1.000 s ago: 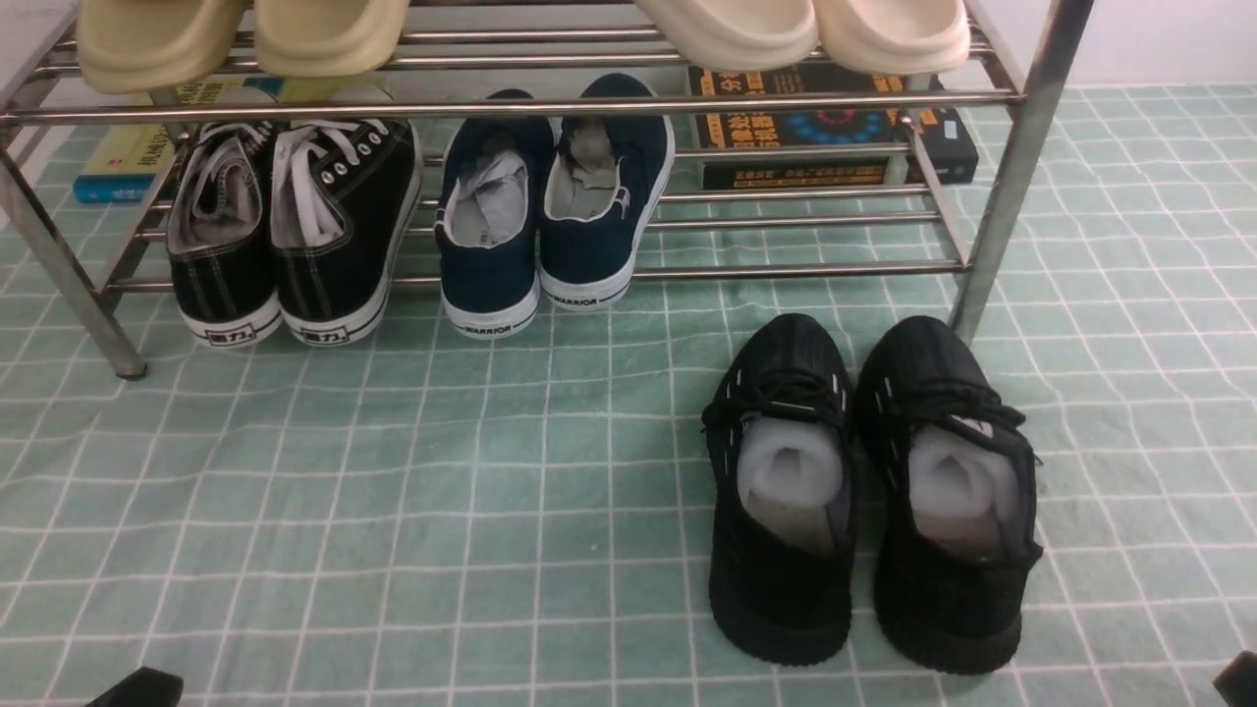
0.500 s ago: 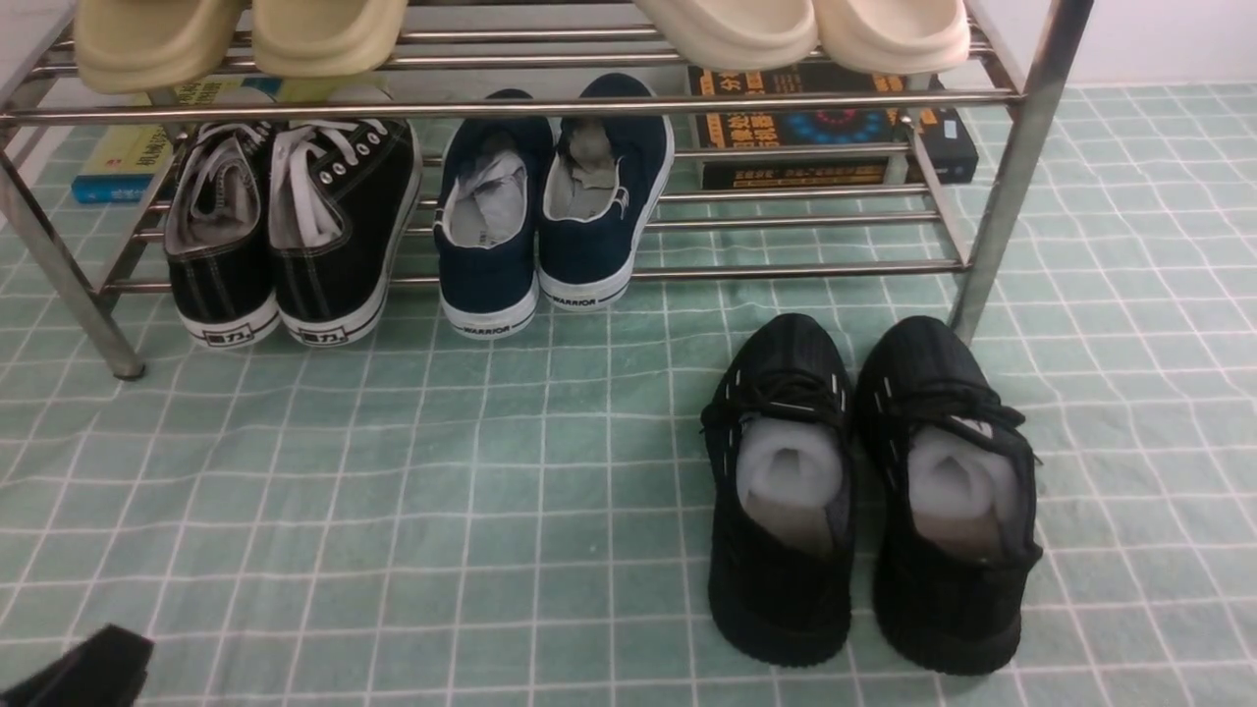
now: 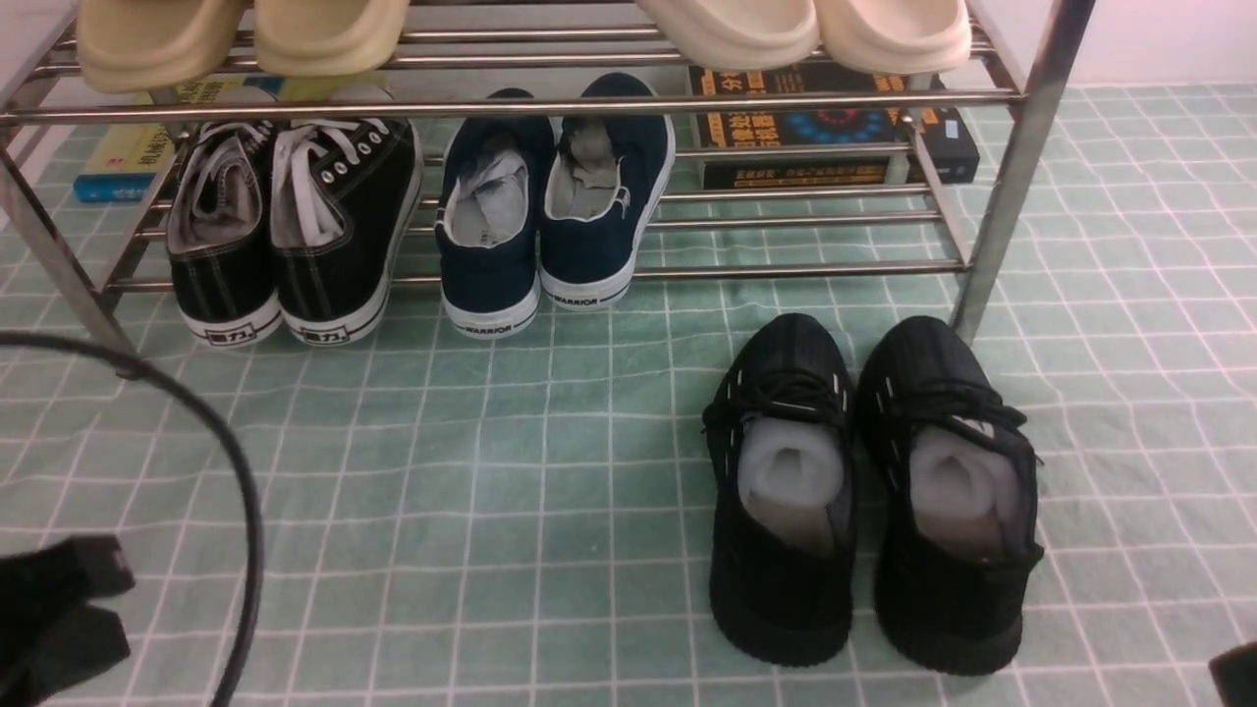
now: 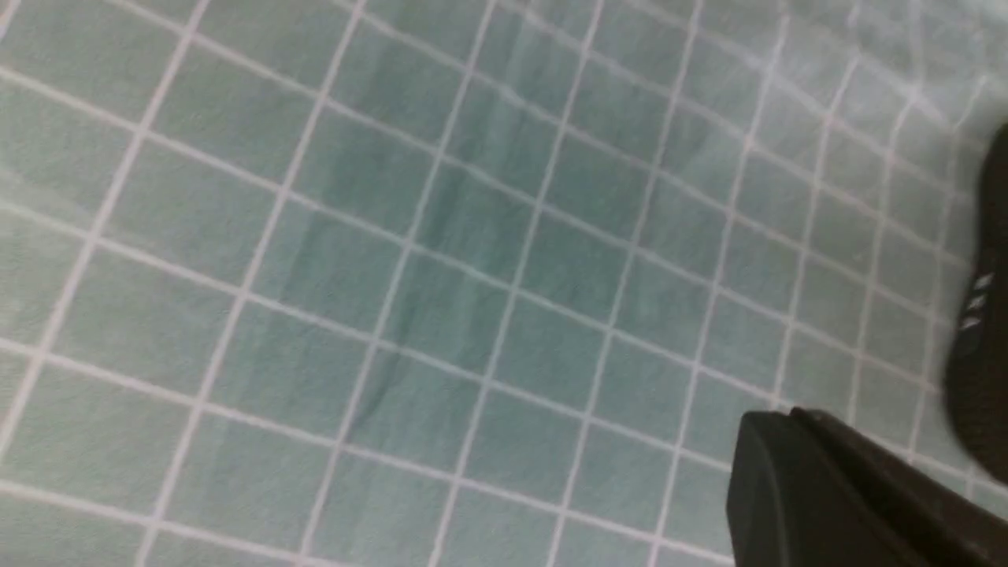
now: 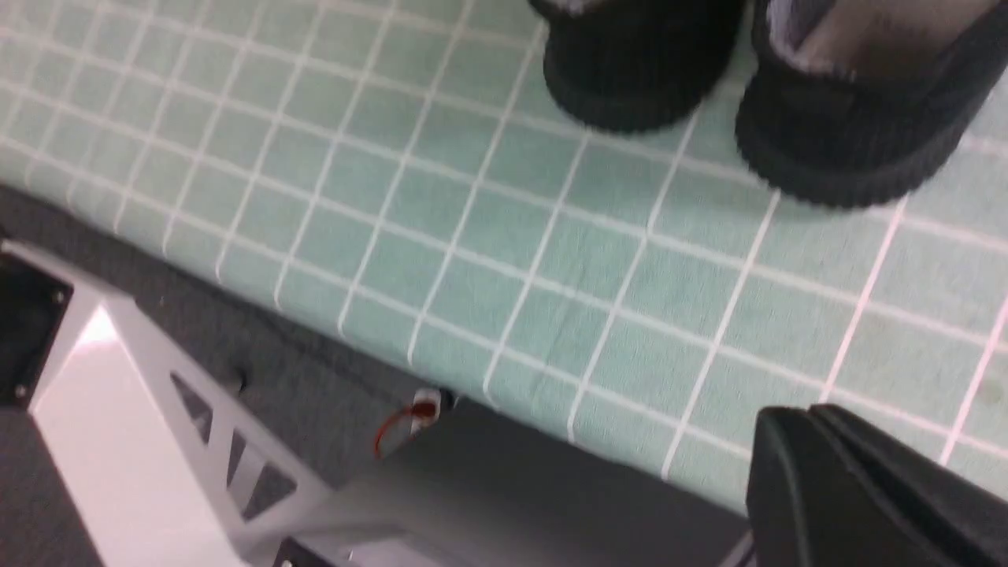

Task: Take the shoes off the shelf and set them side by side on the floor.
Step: 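Grasp a shoe standing on the lower shelf of the shoe rack with the left gripper, then set the held shoe down on the floor in front of the rack with the left gripper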

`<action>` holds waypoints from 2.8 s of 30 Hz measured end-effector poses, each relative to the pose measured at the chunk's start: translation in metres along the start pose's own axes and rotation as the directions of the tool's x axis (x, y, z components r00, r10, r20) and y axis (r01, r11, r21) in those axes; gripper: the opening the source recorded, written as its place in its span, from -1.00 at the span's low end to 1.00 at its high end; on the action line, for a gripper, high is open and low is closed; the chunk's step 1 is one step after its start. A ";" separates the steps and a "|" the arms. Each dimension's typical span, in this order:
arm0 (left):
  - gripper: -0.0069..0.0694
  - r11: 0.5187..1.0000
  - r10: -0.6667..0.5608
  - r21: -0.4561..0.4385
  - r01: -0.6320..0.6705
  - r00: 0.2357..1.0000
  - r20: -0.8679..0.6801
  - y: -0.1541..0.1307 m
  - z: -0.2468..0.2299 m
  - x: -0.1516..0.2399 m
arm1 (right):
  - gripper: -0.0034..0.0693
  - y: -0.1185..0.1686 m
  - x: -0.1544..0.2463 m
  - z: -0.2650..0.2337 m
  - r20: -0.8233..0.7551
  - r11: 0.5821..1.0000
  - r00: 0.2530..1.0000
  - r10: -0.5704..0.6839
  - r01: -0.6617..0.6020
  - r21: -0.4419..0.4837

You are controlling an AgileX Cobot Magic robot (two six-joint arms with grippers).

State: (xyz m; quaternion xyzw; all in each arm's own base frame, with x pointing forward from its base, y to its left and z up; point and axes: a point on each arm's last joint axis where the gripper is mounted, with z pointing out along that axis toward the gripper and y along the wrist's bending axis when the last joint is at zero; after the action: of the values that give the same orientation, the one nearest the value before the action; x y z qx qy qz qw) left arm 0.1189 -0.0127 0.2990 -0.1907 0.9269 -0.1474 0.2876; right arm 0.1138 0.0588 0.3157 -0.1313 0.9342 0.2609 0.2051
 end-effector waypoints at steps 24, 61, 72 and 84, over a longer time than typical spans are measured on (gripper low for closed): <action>0.43 0.965 0.181 0.209 -0.160 0.980 -0.084 -0.139 0.105 -0.146 | -0.80 0.018 -0.005 0.037 -0.209 0.983 0.963 -0.172 0.154 -0.099; -0.71 0.993 0.110 0.058 -0.103 0.985 -0.135 -0.146 0.186 -0.167 | -0.69 0.016 -0.003 0.037 -0.233 0.980 0.953 -0.195 0.183 -0.075; -0.71 0.963 0.185 -0.168 -0.209 0.972 -0.145 -0.122 0.056 -0.158 | -0.66 0.015 -0.004 0.037 -0.222 0.980 0.954 -0.199 0.190 -0.063; -0.71 0.974 0.172 -0.092 -0.206 0.941 -0.291 -0.108 0.062 -0.118 | -0.63 0.015 -0.005 0.037 -0.216 0.980 0.956 -0.201 0.193 -0.057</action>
State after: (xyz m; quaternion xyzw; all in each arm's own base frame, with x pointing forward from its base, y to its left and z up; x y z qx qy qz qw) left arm 0.2743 -0.0664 0.3482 -0.0949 0.9795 -0.0882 0.1539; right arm 0.1245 0.0919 0.2951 -0.2553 0.9286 0.2396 0.1227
